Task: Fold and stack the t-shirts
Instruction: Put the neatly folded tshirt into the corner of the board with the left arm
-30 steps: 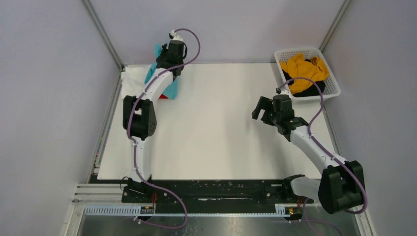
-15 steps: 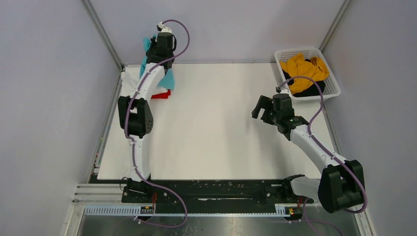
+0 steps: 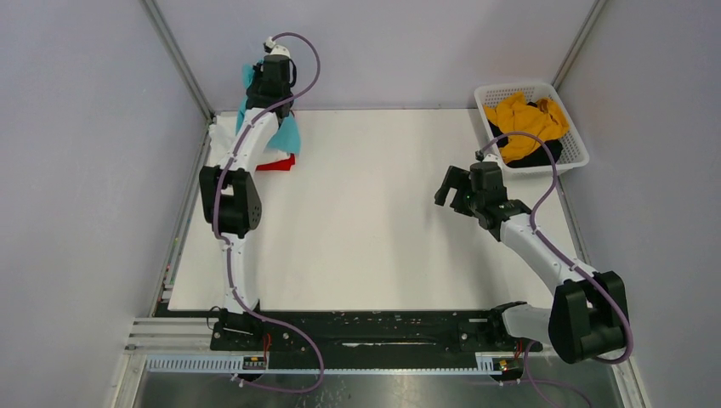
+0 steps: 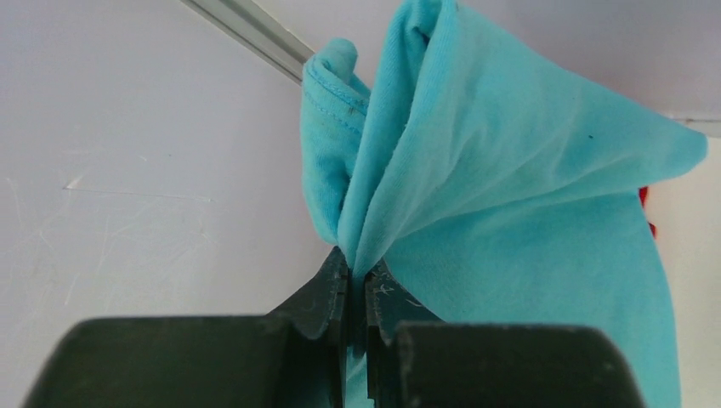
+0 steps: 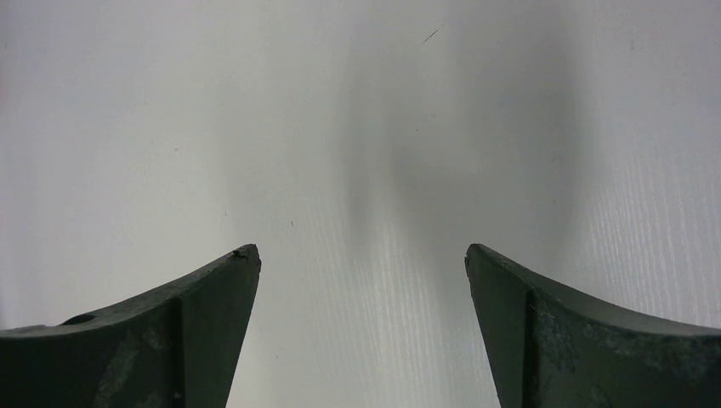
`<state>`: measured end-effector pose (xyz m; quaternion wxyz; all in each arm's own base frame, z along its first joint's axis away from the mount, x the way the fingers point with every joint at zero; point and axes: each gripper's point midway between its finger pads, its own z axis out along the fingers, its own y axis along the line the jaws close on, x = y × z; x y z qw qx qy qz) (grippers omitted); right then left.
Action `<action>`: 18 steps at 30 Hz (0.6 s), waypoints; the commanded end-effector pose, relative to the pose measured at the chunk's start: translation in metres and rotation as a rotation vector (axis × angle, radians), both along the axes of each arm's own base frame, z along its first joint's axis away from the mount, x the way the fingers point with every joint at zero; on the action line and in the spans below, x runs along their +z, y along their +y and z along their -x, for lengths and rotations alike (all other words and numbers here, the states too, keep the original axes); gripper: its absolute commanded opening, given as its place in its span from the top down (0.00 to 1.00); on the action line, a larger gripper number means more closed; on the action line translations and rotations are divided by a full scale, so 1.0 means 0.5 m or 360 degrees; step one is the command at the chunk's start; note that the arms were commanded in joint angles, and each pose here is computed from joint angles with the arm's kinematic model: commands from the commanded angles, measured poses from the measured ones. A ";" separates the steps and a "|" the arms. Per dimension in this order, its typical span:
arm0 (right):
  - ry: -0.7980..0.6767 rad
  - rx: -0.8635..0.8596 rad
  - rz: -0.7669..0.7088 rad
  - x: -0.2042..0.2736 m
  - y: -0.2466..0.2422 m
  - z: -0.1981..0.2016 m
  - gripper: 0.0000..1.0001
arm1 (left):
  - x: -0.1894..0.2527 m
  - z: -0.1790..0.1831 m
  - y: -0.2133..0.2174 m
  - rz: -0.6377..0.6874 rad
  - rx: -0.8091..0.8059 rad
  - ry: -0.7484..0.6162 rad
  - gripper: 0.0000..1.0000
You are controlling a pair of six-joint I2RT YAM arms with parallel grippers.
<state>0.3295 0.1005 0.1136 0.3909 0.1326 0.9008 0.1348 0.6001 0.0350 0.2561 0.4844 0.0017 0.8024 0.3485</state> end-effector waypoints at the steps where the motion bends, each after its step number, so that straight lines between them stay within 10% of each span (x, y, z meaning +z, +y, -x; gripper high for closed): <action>1: -0.0030 0.0000 -0.0017 0.023 0.007 -0.020 0.01 | 0.056 -0.024 0.060 -0.0030 0.0116 -0.0215 1.00; 18: 0.0094 -0.0053 0.0081 -0.012 -0.012 -0.020 0.01 | -0.069 -0.096 0.193 -0.0077 0.0234 -0.0214 1.00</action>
